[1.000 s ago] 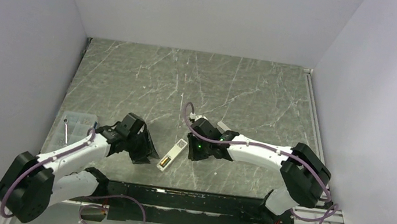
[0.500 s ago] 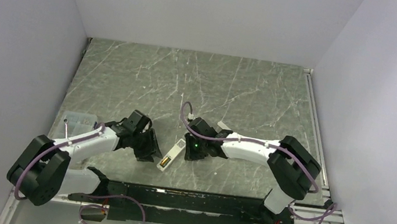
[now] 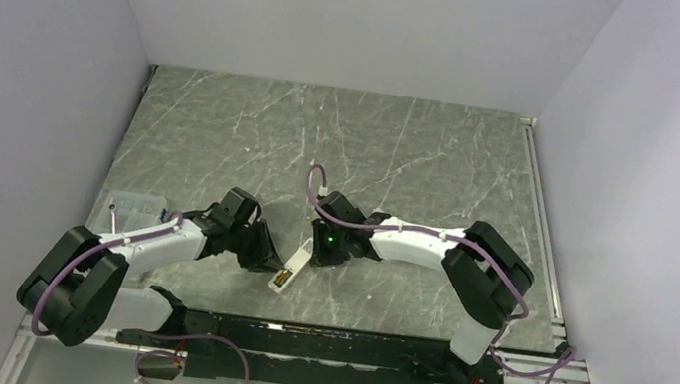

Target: Load the batteries into the remote control

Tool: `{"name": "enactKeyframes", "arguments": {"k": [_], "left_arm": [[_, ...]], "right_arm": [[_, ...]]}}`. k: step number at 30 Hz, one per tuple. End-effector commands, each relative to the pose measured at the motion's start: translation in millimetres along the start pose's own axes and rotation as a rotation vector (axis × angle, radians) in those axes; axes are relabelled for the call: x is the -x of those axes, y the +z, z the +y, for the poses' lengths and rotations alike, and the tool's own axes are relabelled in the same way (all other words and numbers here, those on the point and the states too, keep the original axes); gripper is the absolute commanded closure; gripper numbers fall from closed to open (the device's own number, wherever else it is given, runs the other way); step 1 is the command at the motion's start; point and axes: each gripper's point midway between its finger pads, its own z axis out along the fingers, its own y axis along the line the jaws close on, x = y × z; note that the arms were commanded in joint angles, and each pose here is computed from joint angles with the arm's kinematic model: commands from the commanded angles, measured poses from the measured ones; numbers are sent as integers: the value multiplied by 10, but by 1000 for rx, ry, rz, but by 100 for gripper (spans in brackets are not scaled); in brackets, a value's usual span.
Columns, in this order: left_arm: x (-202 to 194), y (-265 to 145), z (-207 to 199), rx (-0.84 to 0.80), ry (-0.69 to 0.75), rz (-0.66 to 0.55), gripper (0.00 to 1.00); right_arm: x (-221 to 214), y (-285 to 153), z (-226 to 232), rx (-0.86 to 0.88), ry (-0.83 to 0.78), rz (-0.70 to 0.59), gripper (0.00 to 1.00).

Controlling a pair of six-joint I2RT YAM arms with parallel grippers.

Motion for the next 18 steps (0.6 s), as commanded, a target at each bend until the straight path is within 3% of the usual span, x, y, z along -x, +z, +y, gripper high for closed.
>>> {"name": "enactKeyframes", "arguments": {"k": [1, 11, 18], "left_arm": [[-58, 47, 44, -6, -15, 14, 75], [-80, 13, -62, -67, -35, 4, 80], [-129, 21, -62, -93, -58, 4, 75]], "right_arm": [[158, 23, 134, 46, 10, -24, 87], [223, 115, 134, 50, 6, -11, 89], [224, 173, 155, 65, -10, 9, 89]]}}
